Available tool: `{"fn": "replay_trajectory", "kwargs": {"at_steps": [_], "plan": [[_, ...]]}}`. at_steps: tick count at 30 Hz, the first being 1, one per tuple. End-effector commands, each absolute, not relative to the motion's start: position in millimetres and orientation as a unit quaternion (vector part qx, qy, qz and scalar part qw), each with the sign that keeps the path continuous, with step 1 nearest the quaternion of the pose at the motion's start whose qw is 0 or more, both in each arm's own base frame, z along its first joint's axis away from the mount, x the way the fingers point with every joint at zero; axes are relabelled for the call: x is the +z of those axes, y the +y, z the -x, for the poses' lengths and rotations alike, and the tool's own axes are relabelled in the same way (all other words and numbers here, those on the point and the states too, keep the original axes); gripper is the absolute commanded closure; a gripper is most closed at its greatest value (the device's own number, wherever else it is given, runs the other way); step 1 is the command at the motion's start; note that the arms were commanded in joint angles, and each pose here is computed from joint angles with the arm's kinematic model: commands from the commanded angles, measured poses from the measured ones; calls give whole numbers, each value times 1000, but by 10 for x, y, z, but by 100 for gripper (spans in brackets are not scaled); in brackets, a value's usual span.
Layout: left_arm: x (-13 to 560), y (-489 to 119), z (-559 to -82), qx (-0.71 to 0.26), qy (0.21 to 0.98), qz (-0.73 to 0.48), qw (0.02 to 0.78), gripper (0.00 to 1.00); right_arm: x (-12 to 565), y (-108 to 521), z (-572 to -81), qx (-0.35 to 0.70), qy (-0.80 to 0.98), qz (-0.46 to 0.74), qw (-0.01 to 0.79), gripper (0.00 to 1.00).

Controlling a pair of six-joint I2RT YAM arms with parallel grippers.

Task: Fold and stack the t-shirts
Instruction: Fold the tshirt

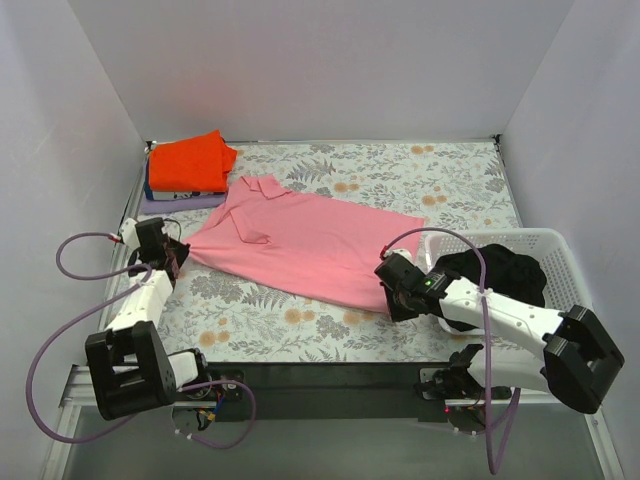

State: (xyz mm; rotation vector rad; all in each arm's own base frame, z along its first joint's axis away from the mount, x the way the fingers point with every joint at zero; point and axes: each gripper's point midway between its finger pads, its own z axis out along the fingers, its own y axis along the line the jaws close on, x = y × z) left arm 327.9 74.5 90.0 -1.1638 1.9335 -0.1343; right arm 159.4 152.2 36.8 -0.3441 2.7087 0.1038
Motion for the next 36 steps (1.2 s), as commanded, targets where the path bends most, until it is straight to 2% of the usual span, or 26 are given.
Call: {"fn": "replay_trajectory", "kwargs": {"at_steps": [1,20,22,23,24,25,27,28,29,32,36], "plan": [[770,835,-3067,-26,763,501,409,100,412,1428,-1326,29,978,116,170,99],[645,940,-2465,20,704,592,393,99,448,1435,-780,15,983,128,133,99],[609,927,-2414,21,701,597,390,85,442,1440,-746,12,983,133,130,99],[616,928,-2390,22,698,599,391,56,439,1443,-740,11,983,131,129,99],[611,935,-2369,23,694,605,389,43,434,1425,-730,5,983,131,127,97],[627,947,-2359,27,691,608,391,33,447,1424,-730,3,983,132,128,93],[689,1005,-2310,43,682,613,396,20,534,1449,-751,3,982,129,137,65],[803,1043,-2343,45,676,613,408,18,582,1459,-768,4,981,129,142,53],[892,1083,-2331,53,670,611,418,17,699,1534,-810,14,980,128,153,34],[1277,1159,-2451,55,664,587,459,17,1002,1612,-966,21,972,130,194,27],[1616,1086,-2632,24,680,548,487,16,1330,1795,-1205,21,957,157,242,25]]}}
